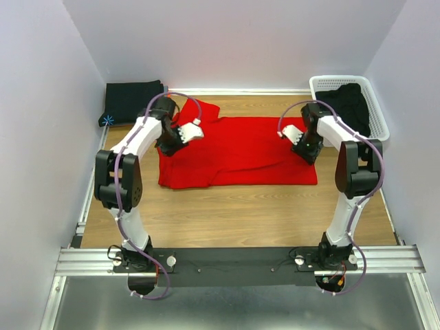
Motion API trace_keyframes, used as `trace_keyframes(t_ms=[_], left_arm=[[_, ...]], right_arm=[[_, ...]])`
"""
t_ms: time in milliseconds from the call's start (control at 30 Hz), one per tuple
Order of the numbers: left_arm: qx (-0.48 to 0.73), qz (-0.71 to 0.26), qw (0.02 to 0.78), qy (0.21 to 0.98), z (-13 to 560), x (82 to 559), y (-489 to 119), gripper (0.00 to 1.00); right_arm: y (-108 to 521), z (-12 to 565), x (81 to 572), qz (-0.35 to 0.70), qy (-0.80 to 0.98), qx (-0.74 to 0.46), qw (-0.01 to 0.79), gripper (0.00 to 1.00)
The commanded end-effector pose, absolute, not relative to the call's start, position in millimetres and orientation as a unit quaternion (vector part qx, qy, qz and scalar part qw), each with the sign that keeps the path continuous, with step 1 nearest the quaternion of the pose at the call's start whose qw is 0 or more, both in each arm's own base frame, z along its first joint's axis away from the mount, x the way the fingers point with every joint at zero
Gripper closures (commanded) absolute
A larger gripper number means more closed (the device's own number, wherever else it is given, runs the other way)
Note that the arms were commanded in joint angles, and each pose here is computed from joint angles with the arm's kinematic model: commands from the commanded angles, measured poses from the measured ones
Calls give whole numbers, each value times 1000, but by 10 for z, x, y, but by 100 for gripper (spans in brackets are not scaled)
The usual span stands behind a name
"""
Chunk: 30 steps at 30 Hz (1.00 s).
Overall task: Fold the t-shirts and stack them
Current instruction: Fold the tshirt
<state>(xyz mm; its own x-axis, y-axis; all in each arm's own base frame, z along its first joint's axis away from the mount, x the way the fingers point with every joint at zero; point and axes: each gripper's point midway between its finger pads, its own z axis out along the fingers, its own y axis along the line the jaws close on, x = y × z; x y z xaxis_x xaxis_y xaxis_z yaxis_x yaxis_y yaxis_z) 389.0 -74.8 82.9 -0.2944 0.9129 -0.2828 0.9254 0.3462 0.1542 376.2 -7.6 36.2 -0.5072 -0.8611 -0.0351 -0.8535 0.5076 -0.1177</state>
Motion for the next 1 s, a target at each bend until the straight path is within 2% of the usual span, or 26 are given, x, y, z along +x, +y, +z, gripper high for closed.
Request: trace_keyframes(t_ms=[0,167,233,367,533,600,967], left_arm=[[529,-76,208,819,1220,3676,-621,61],[453,-156,210,853,1024,3224,-220,60],[457,-176,209,846,930,3052,-157,60],[475,-200,258,817,902,3008,-87,57],[536,-227,262,769,707,2880,-96,54],[559,-235,258,752,586,2838,-109,47],[601,-226,254,724,348,2786,-105,47]], right_arm=[[-66,774,3786,-13,902,-420,96,53],[-133,963,3475,72,944,-310,89,51],[-145,956,3340,91,955,-271,80,51],[-67,755,3078,135,965,-222,46,51],[-125,550,2965,166,973,-160,16,51],[-154,478,2956,176,974,-143,6,51],[-168,319,2914,202,974,-105,-18,50]])
